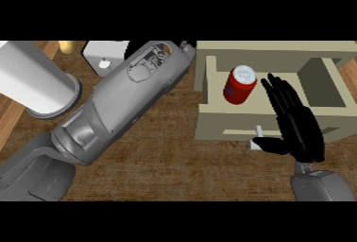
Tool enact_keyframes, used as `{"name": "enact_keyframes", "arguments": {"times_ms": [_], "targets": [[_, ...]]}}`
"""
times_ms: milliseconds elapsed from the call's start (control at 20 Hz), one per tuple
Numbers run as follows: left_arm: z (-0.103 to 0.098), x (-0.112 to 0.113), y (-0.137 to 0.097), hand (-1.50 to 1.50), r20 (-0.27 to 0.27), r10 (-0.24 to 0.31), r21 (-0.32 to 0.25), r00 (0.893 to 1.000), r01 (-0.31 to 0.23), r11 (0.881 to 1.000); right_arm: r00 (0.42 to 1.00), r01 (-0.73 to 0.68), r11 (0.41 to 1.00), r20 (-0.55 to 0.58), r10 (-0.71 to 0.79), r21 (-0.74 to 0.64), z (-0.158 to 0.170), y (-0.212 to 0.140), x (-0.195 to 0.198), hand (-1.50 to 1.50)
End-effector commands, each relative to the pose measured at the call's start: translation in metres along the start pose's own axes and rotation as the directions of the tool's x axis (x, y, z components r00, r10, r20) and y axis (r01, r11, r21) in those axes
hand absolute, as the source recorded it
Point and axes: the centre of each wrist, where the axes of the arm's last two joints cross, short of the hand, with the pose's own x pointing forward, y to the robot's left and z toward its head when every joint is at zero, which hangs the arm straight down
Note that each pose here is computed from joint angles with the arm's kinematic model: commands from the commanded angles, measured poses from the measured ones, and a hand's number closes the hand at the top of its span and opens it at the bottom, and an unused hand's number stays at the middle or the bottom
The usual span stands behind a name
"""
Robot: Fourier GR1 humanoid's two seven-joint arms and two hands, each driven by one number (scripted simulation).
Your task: Pick up the can, place it into the drawer and close the drawer
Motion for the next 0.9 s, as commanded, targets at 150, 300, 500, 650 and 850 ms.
{"name": "enact_keyframes", "arguments": {"times_ms": [150,300,500,650,850], "targets": [[-0.006,0.003,0.037,-1.5,0.007,-0.029,0.006,1.0,0.029,1.0,0.998,-0.045,0.999,-0.037,0.046,0.019,-0.019,0.043,-0.018,-1.5],[-0.003,0.01,0.052,-1.5,-0.015,-0.017,0.017,1.0,0.017,1.0,0.994,-0.087,0.996,-0.063,0.087,0.007,-0.027,0.048,-0.031,-1.5],[-0.001,0.003,0.072,-1.5,-0.014,-0.023,-0.002,1.0,0.023,1.0,0.992,-0.113,0.994,-0.054,0.113,0.005,-0.044,0.058,-0.033,-1.5],[0.003,0.003,0.078,-1.5,-0.03,-0.013,-0.012,0.999,0.013,1.0,0.983,-0.17,0.985,-0.071,0.169,-0.015,-0.06,0.065,-0.034,-1.5],[0.009,-0.009,0.099,-1.5,-0.036,-0.027,-0.011,0.999,0.026,1.0,0.98,-0.186,0.98,-0.085,0.18,-0.07,-0.07,0.076,-0.028,-1.5]]}}
